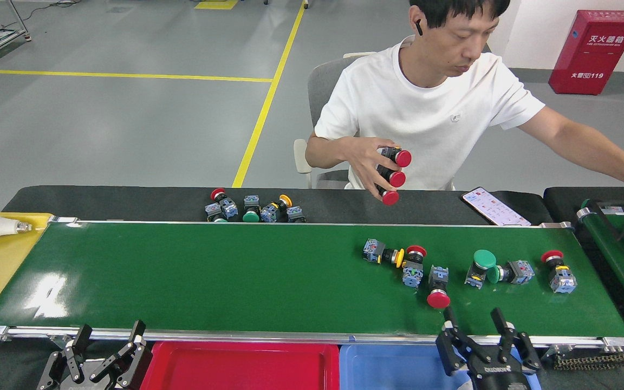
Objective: Pick switch part from conveyor to tray
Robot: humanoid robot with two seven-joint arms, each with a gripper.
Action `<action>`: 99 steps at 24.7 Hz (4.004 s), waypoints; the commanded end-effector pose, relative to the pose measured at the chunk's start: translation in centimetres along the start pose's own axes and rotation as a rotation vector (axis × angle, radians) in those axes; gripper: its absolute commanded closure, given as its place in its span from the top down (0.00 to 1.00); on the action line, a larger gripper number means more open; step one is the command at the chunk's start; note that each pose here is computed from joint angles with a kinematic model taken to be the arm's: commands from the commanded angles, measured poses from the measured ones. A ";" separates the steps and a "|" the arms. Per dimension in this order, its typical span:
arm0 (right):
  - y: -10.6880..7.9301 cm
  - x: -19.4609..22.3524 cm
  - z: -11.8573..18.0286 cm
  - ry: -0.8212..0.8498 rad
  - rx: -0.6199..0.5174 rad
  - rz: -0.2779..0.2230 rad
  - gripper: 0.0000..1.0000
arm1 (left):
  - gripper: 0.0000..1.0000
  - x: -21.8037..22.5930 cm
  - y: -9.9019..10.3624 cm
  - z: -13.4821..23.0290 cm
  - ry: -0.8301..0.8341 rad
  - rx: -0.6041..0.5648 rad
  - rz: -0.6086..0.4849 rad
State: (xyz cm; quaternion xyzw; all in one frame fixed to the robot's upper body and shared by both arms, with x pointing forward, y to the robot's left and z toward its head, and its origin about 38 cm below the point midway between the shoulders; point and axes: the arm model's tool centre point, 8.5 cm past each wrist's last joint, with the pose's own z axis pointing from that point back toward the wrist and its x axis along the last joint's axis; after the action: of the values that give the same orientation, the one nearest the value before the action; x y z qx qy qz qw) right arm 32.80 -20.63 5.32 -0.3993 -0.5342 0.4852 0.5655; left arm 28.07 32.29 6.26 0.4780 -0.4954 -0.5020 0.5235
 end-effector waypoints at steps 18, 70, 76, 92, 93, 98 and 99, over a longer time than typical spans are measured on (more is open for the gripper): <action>1.7 7.4 -9.3 0.012 0.147 0.065 0.58 | 1.00 4.6 1.0 -2.3 -0.139 0.027 -0.068; 0.3 -2.5 3.8 0.010 -0.055 0.053 0.99 | 0.34 16.9 -0.7 -21.3 -0.386 -0.132 -0.318; 0.0 2.2 0.1 -0.036 -0.056 0.040 0.98 | 0.12 16.3 0.4 -20.1 -0.403 -0.078 -0.228; 1.4 11.5 -10.6 -0.096 0.069 0.109 0.18 | 0.30 9.3 -3.7 1.0 -0.596 -0.083 -0.408; 1.4 11.6 -10.6 -0.103 0.069 0.113 0.15 | 0.42 10.2 -4.2 1.4 -0.612 -0.084 -0.413; 1.1 12.1 -9.9 -0.170 0.055 0.105 0.08 | 1.00 11.9 -4.2 1.2 -0.560 -0.063 -0.332; 1.2 12.3 -9.4 -0.187 0.057 0.092 0.08 | 1.00 11.4 -3.9 1.0 -0.538 -0.056 -0.323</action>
State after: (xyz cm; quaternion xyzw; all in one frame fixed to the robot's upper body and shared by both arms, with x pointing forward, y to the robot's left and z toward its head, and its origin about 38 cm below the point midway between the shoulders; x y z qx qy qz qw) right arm 41.46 -8.02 4.83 -0.3639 -0.5337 0.5629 0.5156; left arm 26.52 20.21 1.99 0.3702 -0.5153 -0.7128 0.2988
